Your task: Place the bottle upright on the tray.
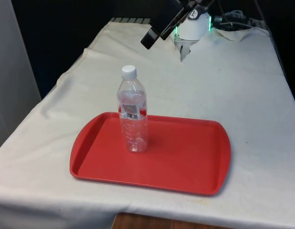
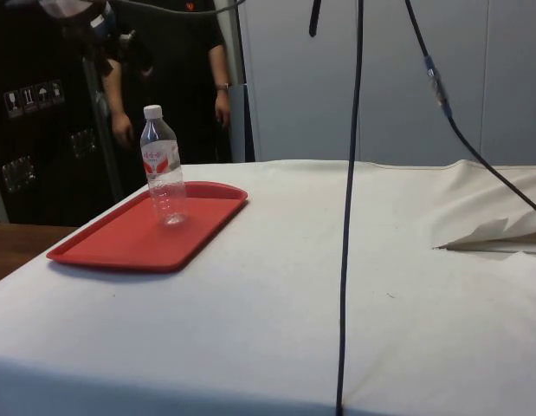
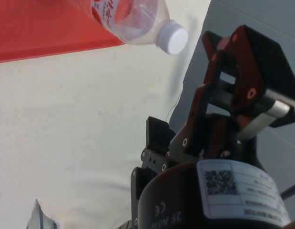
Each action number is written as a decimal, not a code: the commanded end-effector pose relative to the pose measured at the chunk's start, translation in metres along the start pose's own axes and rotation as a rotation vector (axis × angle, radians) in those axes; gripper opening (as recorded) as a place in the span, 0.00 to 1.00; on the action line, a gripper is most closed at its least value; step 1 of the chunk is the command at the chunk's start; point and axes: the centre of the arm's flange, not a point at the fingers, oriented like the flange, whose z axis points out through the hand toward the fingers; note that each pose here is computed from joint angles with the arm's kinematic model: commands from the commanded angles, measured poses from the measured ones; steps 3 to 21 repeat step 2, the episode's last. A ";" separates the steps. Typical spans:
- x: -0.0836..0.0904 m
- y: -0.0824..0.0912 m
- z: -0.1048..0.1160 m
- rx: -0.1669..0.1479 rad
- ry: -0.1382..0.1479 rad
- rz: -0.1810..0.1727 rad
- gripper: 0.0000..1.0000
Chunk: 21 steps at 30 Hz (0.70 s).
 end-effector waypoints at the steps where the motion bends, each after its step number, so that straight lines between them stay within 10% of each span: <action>1: 0.001 -0.001 0.000 -0.002 -0.012 0.003 1.00; 21: 0.001 0.000 0.000 -0.001 0.000 0.001 1.00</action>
